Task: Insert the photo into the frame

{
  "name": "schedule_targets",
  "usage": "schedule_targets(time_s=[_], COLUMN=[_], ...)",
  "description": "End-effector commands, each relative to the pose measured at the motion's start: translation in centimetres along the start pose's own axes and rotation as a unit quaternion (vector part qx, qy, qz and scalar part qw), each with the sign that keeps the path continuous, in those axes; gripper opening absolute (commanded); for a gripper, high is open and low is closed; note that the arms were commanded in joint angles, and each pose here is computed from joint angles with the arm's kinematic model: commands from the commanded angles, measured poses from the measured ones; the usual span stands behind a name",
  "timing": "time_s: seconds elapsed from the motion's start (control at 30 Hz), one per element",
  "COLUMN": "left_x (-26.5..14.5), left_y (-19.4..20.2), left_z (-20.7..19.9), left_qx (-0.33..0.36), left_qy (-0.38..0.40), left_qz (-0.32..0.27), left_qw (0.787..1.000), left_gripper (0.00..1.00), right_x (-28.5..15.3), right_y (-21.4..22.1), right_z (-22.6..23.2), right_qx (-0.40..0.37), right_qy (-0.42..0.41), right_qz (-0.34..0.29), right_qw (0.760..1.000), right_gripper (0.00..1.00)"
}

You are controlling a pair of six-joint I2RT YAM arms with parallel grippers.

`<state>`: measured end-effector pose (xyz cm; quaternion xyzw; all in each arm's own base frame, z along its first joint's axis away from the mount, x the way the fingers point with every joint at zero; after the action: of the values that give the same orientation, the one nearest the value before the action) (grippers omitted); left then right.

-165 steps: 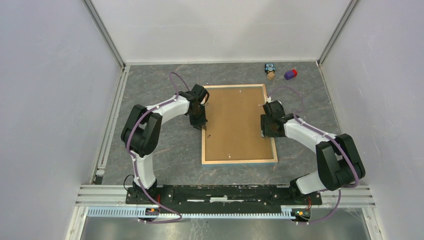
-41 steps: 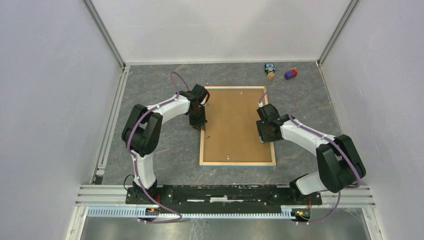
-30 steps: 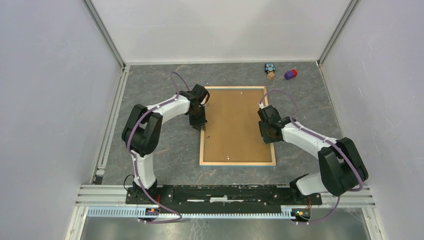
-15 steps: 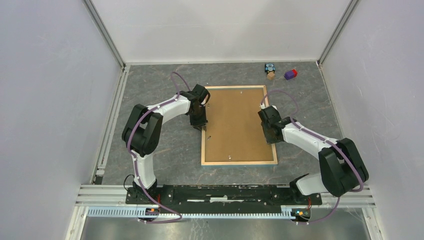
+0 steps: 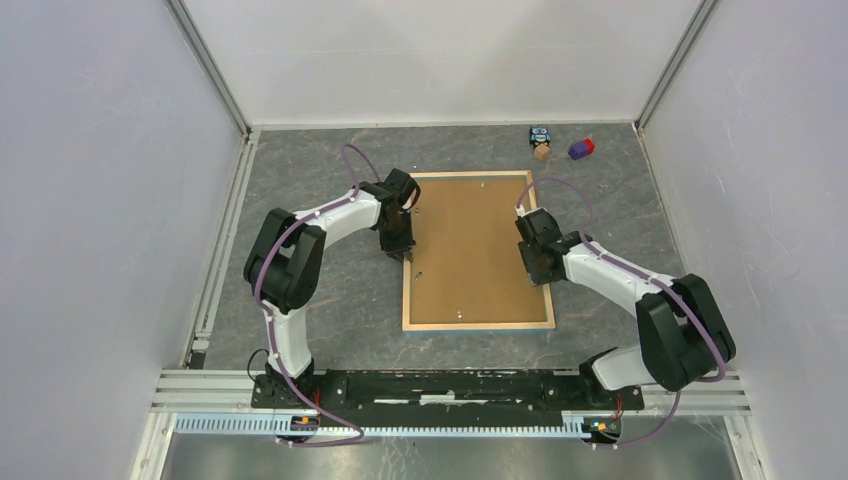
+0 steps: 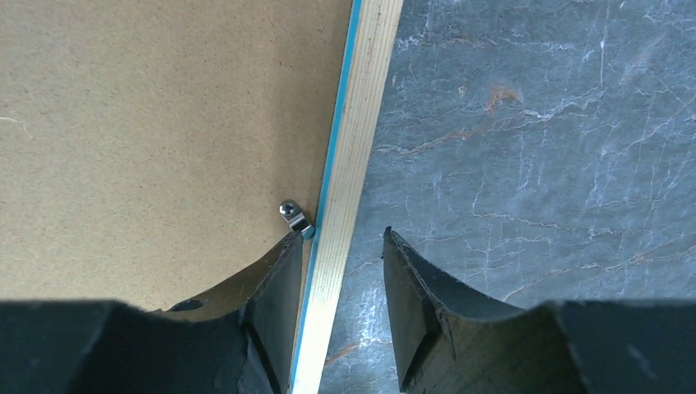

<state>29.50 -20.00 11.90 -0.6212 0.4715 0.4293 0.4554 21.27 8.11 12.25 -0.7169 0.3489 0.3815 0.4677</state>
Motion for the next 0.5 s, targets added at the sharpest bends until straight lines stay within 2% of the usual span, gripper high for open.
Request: schedule_targets(time_s=[0.0, 0.23, 0.47], left_x=[0.2, 0.3, 0.2], left_y=[-0.6, -0.5, -0.5], left_z=[0.8, 0.8, 0.8], left_qx=[0.006, 0.007, 0.007], left_qy=[-0.03, -0.029, -0.031], left_qz=[-0.009, -0.007, -0.008], left_qw=[0.999, 1.0, 0.999], left_gripper=[0.02, 0.02, 0.02], right_x=[0.2, 0.7, 1.2], right_y=[-0.8, -0.7, 0.2], right_z=[-0.1, 0.0, 0.0], right_qx=[-0.003, -0.002, -0.01], right_qy=[0.004, 0.006, 0.018], right_qz=[-0.014, -0.025, -0.005], right_qw=[1.0, 1.0, 1.0], right_gripper=[0.46, 0.45, 0.48])
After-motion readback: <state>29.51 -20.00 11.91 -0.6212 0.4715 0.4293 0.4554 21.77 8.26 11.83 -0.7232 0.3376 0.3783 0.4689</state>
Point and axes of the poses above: each gripper's point midway between its finger pads, its own x axis out along the fingers, its own z axis along the line the jaws close on, y = z × x, the point moved 10 cm from there along -x, back along the fingers, and after that the axes turned 3 degrees about -x, right-handed, at the moved point
